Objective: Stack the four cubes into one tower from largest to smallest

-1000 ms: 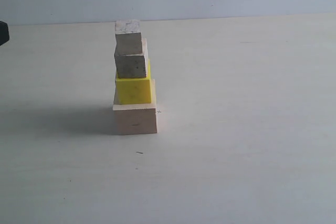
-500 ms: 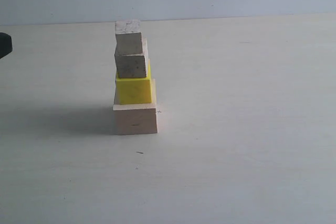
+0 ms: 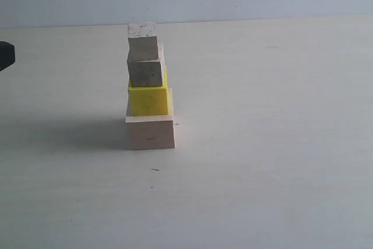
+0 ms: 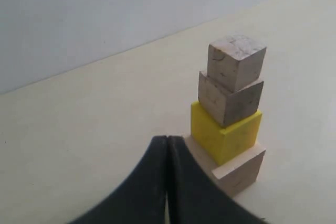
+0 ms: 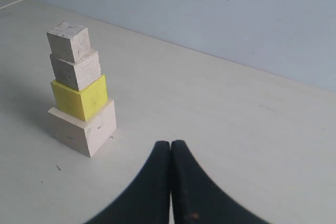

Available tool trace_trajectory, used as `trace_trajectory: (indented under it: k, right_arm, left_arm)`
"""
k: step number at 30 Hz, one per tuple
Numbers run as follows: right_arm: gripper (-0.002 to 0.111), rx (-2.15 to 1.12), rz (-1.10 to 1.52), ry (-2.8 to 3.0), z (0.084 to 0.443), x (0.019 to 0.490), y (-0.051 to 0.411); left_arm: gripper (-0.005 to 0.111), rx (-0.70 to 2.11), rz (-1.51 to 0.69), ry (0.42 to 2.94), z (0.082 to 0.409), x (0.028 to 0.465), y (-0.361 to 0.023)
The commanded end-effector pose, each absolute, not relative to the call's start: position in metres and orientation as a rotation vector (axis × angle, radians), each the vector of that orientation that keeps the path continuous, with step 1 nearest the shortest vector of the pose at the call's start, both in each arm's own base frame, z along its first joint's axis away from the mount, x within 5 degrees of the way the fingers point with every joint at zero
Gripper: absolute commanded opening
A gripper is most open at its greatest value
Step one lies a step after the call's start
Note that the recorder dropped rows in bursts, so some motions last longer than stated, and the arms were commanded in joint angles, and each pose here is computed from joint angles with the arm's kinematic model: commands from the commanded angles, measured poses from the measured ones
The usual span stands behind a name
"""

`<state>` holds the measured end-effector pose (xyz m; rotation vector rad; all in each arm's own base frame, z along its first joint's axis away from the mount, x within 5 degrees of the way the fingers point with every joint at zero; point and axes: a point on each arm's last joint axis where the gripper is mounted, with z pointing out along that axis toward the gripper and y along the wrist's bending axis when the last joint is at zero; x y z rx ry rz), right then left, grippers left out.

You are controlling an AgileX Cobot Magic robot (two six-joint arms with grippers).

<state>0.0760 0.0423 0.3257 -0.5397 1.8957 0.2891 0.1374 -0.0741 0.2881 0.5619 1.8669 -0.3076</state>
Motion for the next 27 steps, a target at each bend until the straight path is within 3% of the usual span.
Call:
trace_trajectory:
  k: [1,12,19,27]
  right_arm:
    - [0.000,-0.539,0.290,1.884,0.326,0.076,0.042]
    - [0.000,-0.539,0.294,1.883,0.326,0.076,0.042]
    - [0.000,-0.540,0.296,1.880,0.326,0.076,0.043]
    - [0.000,-0.540,0.296,1.880,0.326,0.076,0.043]
  left_arm:
    - [0.000,0.568,-0.315,1.873,0.286,0.136,-0.075]
    - [0.000,0.470,-0.286,1.724,0.310,0.113,-0.054]
    - [0.000,0.271,-0.159,1.456,0.338,0.061,-0.020]
    - [0.000,0.101,0.035,1.252,0.347,0.015,-0.006]
